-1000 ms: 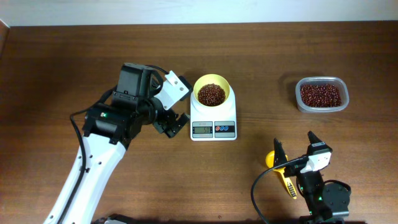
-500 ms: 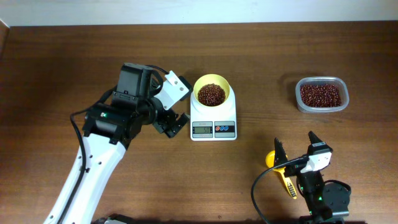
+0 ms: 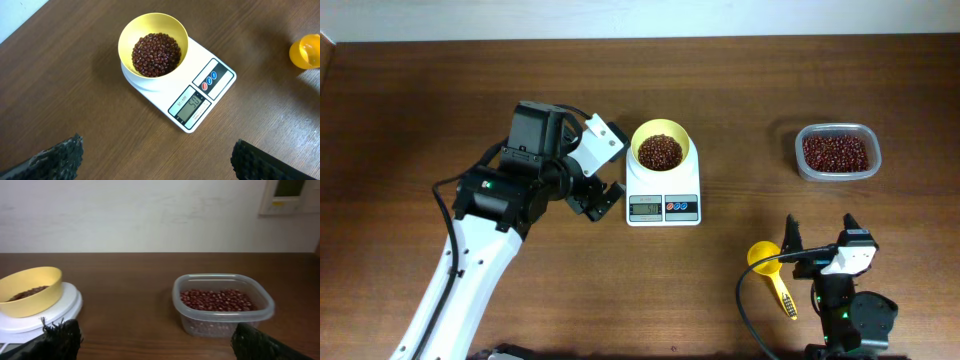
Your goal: Scoop item into bowl and weigh 50g on scale
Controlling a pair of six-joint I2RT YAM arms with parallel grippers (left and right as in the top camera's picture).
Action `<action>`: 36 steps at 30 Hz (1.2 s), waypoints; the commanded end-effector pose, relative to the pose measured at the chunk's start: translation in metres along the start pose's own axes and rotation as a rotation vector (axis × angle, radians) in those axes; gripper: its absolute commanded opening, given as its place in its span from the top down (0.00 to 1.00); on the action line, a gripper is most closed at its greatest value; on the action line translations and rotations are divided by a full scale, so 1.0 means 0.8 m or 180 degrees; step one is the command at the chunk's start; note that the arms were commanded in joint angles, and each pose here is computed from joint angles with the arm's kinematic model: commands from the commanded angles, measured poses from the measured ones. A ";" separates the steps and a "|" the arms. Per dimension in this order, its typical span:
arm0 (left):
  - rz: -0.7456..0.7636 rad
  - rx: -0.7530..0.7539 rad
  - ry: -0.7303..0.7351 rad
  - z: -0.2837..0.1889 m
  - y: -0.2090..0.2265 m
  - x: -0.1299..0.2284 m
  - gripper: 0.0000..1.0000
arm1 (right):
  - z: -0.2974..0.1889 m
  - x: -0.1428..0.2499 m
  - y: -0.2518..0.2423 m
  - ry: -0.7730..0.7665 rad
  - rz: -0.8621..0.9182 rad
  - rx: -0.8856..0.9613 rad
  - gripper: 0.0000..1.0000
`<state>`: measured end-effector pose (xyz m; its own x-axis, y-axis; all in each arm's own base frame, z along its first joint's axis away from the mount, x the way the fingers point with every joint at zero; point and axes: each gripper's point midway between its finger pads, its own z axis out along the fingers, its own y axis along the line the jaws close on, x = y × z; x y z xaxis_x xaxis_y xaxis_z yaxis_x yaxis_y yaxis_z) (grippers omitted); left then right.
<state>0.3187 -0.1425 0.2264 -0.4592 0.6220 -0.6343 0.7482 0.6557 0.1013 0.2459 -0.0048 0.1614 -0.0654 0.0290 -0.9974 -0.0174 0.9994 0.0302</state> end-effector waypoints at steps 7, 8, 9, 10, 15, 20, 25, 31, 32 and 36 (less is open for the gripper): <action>0.0055 -0.0051 -0.0065 -0.009 0.005 -0.007 0.01 | 0.000 0.002 -0.005 -0.0007 0.0014 0.0059 0.01; 0.0056 -0.0052 -0.0066 -0.009 0.005 -0.007 0.01 | 0.000 0.002 -0.005 -0.0006 0.0014 0.0059 0.01; 0.0055 -0.0051 -0.0065 -0.009 0.005 -0.007 0.01 | 0.000 0.003 -0.005 -0.0004 0.0014 0.0058 0.01; 0.0055 -0.0051 -0.0065 -0.009 0.005 -0.007 0.01 | 0.000 0.003 -0.005 -0.0004 0.0014 0.0058 0.01; 0.0056 -0.0052 -0.0066 -0.009 0.005 -0.007 0.01 | 0.000 0.003 -0.005 -0.0004 0.0014 0.0058 0.01; 0.0055 -0.0051 -0.0065 -0.009 0.005 -0.007 0.01 | 0.000 0.003 -0.005 -0.0004 0.0014 0.0058 0.01; -0.0620 0.0083 0.0362 -0.015 -0.013 0.035 0.01 | 0.000 0.003 -0.005 -0.0004 0.0014 0.0058 0.01; -0.1330 -0.0263 0.0357 -0.092 -0.015 0.076 0.01 | 0.000 0.003 -0.005 -0.0004 0.0014 0.0058 0.01; -0.1501 -0.0394 0.0322 -0.103 -0.016 0.082 0.01 | 0.000 0.003 -0.005 -0.0004 0.0014 0.0057 0.01; -0.1513 -0.0650 -0.0043 -0.144 -0.044 0.110 0.01 | 0.000 0.003 -0.005 -0.0004 0.0014 0.0057 0.01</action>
<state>0.2177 -0.0740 0.2575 -0.7288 0.2971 -0.6169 0.4211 0.9049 -0.0617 0.2459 -0.0063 0.1614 -0.0652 0.0302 -0.9974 -0.0112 0.9995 0.0310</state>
